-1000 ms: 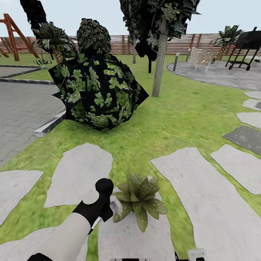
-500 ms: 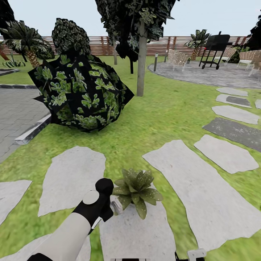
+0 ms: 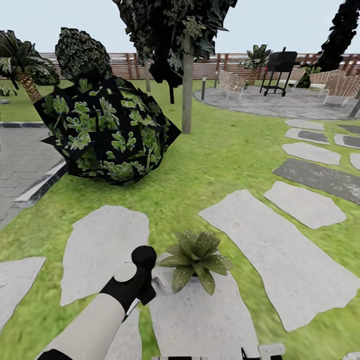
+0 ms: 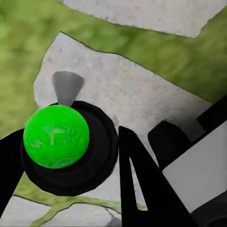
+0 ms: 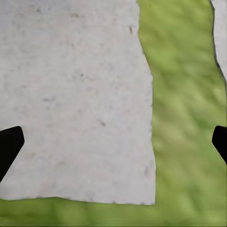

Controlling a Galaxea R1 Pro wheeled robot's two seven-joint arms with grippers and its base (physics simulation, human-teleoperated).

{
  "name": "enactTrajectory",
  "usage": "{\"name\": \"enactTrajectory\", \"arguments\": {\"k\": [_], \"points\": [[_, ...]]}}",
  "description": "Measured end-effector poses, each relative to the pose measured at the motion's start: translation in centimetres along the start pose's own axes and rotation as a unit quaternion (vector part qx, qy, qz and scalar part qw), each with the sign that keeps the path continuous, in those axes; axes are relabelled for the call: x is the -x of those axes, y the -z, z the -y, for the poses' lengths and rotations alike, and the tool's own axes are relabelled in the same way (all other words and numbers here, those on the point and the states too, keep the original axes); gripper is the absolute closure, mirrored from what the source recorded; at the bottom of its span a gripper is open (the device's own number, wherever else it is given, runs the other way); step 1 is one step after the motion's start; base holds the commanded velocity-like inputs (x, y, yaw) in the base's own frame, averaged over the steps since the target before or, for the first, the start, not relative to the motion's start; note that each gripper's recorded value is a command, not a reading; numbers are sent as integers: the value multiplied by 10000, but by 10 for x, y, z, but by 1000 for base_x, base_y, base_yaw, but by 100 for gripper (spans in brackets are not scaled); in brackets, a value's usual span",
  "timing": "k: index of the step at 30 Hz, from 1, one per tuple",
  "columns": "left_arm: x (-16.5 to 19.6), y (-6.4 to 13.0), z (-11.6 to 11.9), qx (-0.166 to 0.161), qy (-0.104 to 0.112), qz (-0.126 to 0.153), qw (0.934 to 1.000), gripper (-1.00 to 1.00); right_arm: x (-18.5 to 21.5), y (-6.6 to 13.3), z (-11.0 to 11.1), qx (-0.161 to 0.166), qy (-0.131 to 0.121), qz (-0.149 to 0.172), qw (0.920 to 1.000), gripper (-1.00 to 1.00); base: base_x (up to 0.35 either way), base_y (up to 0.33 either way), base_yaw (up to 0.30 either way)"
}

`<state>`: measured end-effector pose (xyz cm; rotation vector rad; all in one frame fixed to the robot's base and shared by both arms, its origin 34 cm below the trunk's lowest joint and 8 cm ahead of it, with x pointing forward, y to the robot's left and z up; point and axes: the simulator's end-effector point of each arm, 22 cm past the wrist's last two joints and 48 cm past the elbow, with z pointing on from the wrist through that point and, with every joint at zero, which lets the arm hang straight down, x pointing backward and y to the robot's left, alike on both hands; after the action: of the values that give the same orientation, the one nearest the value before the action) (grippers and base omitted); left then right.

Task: Pick up the pesticide atomizer in the garden and spray insectifuge to fully cover both potted plants in the garden.

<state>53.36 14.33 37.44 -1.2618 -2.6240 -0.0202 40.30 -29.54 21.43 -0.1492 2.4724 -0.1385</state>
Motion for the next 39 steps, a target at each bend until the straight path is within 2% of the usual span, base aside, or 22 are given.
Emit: {"name": "enactTrajectory", "arguments": {"k": [9, 17, 30, 39], "points": [[0, 1, -2, -8, 38, 24, 10000, 100, 0, 0, 0, 1, 0, 6, 10000, -100, 103, 303, -23], [-1, 1, -4, 26, 45, 20, 10000, 100, 0, 0, 0, 3, 0, 6, 10000, -100, 46, 300, -284], [2, 5, -9, 102, 38, 49, 9999, 100, 0, 0, 0, 4, 0, 5, 10000, -100, -197, 254, -300], [3, 8, -11, 110, 57, 95, 9999, 100, 1, 0, 0, 3, 0, 8, 10000, -100, 164, 281, -300]]}}
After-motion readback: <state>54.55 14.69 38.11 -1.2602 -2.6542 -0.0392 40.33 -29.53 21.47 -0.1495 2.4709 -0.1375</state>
